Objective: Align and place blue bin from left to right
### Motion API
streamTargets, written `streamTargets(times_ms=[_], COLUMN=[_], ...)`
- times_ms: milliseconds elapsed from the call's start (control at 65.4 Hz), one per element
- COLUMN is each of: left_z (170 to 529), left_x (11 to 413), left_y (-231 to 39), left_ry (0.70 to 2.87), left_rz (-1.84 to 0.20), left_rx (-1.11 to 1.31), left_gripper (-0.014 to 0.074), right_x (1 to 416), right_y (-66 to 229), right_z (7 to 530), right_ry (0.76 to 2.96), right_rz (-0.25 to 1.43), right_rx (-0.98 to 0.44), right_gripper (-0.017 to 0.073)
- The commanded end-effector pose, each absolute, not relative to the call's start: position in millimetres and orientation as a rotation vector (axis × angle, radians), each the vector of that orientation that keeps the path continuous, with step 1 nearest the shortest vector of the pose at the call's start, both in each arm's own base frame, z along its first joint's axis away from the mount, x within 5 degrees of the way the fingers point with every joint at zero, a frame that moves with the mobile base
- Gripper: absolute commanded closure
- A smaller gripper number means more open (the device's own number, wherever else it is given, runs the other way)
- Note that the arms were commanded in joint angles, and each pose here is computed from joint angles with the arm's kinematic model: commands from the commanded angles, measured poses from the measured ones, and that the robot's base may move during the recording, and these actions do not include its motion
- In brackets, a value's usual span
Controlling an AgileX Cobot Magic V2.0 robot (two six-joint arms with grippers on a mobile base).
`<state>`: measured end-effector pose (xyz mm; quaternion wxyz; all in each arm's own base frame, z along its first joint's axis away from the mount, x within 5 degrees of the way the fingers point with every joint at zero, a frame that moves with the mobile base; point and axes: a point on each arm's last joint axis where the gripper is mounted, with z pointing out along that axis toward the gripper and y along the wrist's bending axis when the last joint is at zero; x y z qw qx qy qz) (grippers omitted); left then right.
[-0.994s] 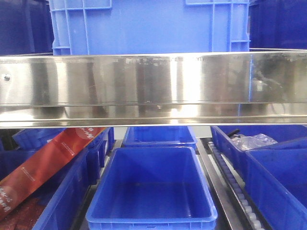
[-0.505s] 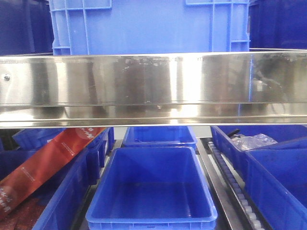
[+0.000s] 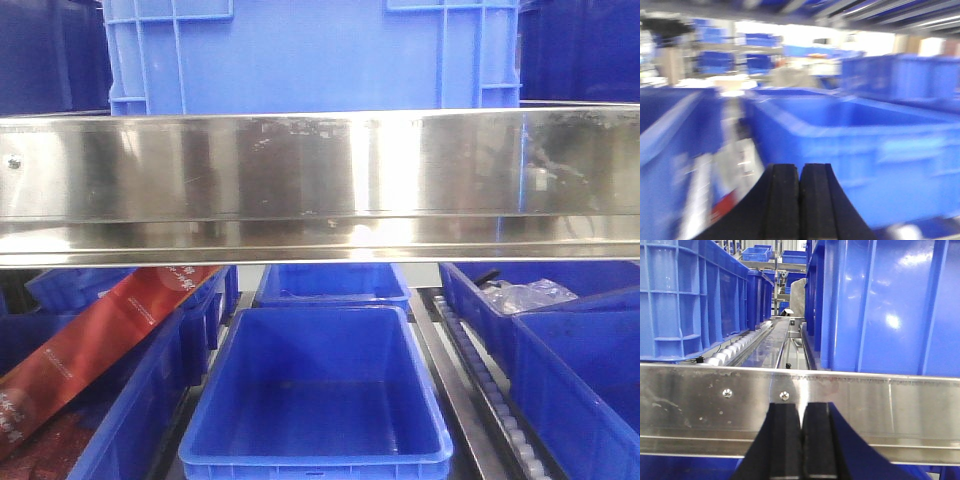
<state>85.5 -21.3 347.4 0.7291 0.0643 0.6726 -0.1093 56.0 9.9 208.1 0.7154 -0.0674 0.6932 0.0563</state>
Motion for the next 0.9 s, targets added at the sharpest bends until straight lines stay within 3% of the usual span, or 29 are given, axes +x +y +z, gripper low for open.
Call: streamTargets(times_ms=[0, 535, 887], left_z=[326, 220, 207], left_x=[79, 56, 56], left_y=[-15, -4, -2], left_ry=[1.496, 1.554, 1.556], left_rz=[-0.195, -0.104, -0.070], left_rx=[0.107, 0.022, -0.011], left_gripper=[0.0704, 0.0704, 0.0704], right_x=[56, 56, 56], right_y=[10, 10, 10], right_z=[211, 211, 211], right_ry=[1.506, 1.506, 1.506], right_rz=[0.125, 0.125, 0.125], right_rx=[-0.140, -0.140, -0.140], right_gripper=[0.0637, 0.0637, 0.0637])
